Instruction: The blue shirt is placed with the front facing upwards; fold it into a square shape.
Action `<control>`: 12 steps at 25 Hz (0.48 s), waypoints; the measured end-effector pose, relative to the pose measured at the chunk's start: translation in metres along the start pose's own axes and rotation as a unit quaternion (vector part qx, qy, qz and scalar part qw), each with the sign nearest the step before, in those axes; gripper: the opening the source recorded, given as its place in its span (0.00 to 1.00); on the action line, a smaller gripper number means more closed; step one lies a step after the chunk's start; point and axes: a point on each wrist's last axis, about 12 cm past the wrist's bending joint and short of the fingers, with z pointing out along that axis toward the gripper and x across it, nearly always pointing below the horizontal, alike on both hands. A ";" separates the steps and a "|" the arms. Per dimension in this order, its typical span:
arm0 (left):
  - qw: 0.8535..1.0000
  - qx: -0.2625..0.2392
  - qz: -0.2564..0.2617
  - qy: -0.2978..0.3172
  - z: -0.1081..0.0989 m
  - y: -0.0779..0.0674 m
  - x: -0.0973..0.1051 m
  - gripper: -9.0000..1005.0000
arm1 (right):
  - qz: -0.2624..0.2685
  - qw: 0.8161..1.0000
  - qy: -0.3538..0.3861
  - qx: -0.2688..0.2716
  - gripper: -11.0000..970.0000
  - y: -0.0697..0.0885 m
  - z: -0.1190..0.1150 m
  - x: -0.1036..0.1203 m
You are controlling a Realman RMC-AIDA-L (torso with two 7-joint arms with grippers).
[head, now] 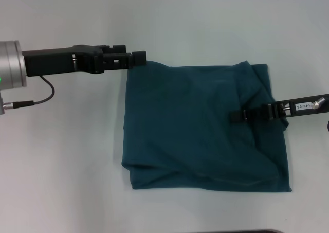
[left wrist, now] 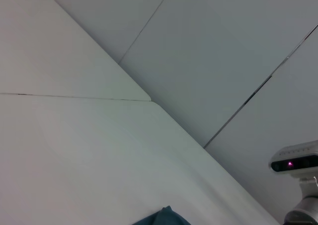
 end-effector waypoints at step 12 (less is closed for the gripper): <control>1.000 -0.005 -0.003 0.001 0.001 0.001 0.002 0.93 | -0.001 1.000 -0.005 -0.001 0.06 -0.001 -0.002 0.002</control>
